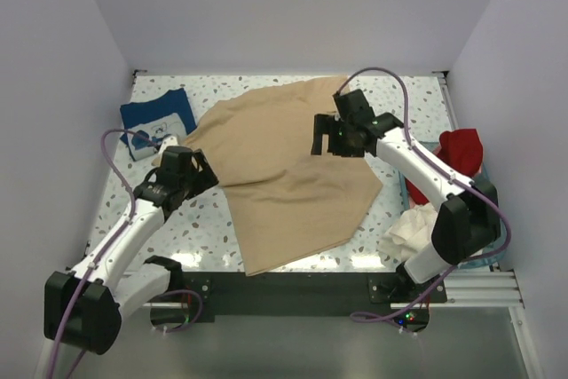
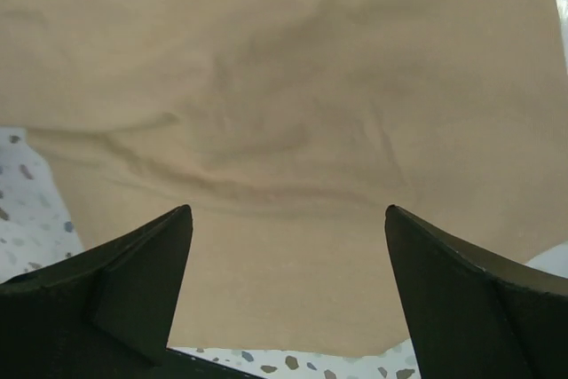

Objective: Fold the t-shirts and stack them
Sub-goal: Flatten the tshirt out

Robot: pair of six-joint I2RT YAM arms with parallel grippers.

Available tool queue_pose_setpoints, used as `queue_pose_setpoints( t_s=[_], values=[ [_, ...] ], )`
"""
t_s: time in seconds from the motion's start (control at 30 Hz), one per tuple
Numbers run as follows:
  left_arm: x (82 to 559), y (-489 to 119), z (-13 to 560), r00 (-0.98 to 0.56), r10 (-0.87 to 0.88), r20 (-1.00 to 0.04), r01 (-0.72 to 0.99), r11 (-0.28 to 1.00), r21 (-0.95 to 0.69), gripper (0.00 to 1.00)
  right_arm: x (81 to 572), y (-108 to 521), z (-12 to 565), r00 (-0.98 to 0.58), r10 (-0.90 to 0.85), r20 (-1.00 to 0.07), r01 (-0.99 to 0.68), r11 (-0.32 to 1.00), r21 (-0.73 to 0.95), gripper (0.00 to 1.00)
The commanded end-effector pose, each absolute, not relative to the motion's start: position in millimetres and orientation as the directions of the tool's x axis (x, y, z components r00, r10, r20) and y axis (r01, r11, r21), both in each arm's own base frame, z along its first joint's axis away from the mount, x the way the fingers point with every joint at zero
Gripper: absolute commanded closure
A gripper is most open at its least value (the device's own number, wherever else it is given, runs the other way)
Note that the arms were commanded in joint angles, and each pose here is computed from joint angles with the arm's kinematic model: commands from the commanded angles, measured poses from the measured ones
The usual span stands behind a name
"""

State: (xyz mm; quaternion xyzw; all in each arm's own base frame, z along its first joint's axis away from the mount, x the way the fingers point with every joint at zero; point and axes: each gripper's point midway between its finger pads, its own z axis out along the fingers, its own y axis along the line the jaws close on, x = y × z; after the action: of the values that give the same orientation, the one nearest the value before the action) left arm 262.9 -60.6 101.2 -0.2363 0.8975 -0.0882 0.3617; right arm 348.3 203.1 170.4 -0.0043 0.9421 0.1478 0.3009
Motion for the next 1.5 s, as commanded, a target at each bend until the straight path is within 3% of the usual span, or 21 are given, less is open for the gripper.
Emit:
queue_pose_setpoints(
  t_s=[0.0, 0.27, 0.53, 1.03, 1.47],
  values=[
    [288.2, -66.5, 110.4, -0.582, -0.481, -0.656, -0.305, 0.877, -0.372, 0.12, 316.2, 188.5, 130.5, -0.889, 0.132, -0.439, -0.005, 0.955, 0.298, 0.08],
    [336.3, -93.5, 120.4, -0.556, -0.458, -0.693, -0.175, 0.88, -0.442, 0.09, 273.3, 163.1, 69.8, -0.954, 0.117, -0.276, 0.068, 0.981, 0.18, 0.07],
    [358.2, -103.0, 82.6, -0.606, -0.415, -0.679, -0.151, 0.898, -0.414, 0.09, 261.8, 148.8, 28.2, -0.974, 0.14, -0.179, 0.129, 0.989, 0.072, 0.06],
    [309.9, -102.8, 21.9, -0.722, -0.404, -0.562, -0.192, 0.897, -0.398, 0.09, 314.2, 112.9, 4.4, -0.96, 0.148, -0.237, 0.193, 0.965, -0.179, 0.03],
    [284.5, -115.1, 73.4, -0.707, -0.41, -0.576, -0.12, 0.872, -0.474, 0.1, 407.3, 83.1, 16.1, -0.945, 0.188, -0.267, 0.243, 0.952, -0.187, 0.02]
  ],
)
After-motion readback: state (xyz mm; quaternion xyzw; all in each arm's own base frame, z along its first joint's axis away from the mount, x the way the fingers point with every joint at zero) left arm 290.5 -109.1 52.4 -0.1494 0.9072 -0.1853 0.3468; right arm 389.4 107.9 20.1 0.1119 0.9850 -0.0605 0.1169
